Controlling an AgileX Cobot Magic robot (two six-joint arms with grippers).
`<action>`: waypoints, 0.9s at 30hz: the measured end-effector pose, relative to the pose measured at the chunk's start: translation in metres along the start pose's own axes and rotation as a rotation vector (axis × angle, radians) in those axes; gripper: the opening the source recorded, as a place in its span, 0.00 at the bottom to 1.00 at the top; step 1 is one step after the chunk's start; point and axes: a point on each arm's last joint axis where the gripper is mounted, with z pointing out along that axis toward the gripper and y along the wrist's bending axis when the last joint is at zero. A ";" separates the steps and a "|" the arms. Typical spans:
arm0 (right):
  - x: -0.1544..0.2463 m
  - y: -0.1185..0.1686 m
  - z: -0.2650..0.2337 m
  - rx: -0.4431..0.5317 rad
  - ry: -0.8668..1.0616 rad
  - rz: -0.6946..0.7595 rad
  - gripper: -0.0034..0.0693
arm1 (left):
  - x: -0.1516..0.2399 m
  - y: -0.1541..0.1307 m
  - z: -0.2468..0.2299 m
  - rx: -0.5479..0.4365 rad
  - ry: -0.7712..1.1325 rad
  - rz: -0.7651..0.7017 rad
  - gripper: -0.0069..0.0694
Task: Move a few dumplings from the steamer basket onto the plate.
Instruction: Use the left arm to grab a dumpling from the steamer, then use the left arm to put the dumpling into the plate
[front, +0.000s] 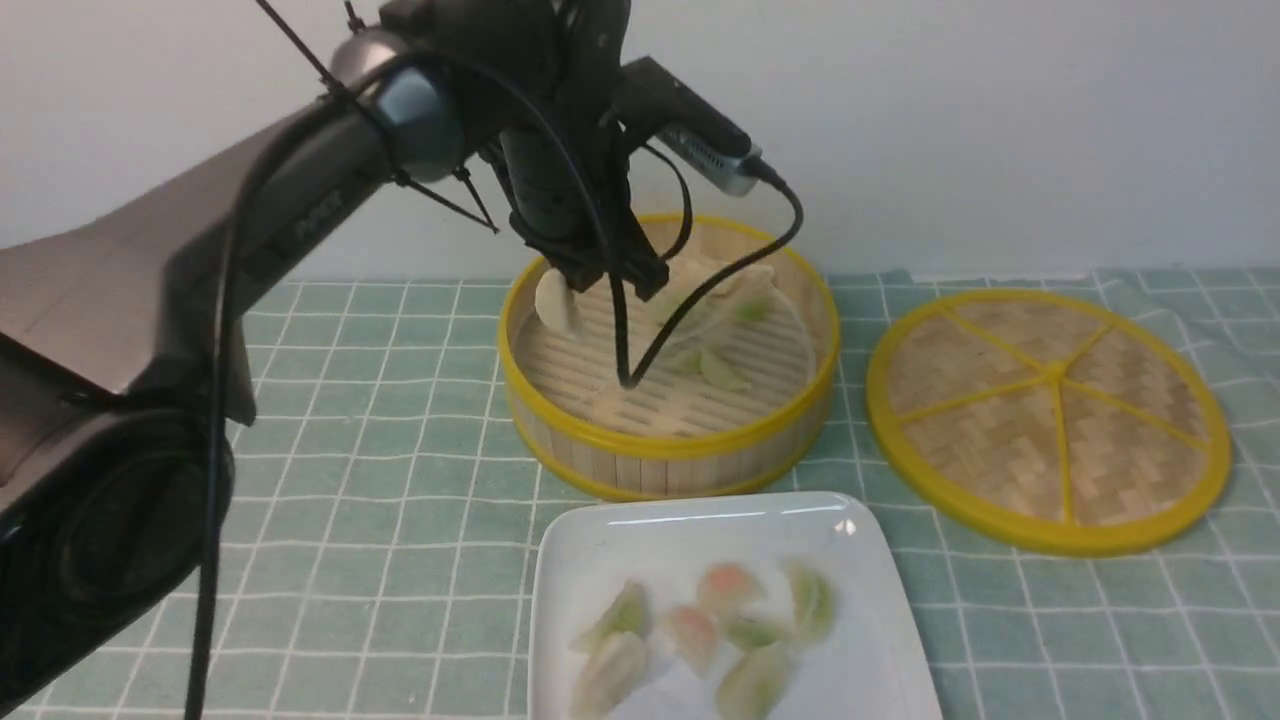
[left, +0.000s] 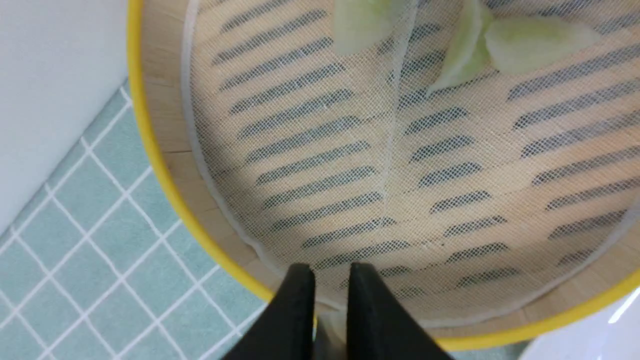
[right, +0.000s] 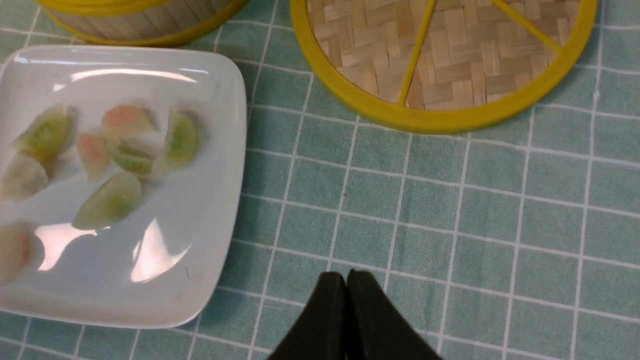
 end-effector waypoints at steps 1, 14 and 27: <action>0.000 0.000 0.000 0.000 0.000 0.000 0.03 | 0.000 0.001 -0.007 0.001 -0.011 -0.004 0.16; 0.000 0.000 0.000 0.002 0.001 -0.001 0.03 | 0.000 -0.045 -0.039 0.336 -0.086 -0.069 0.16; 0.000 0.000 0.000 0.002 0.001 -0.001 0.03 | 0.042 -0.122 0.030 0.432 0.181 0.080 0.17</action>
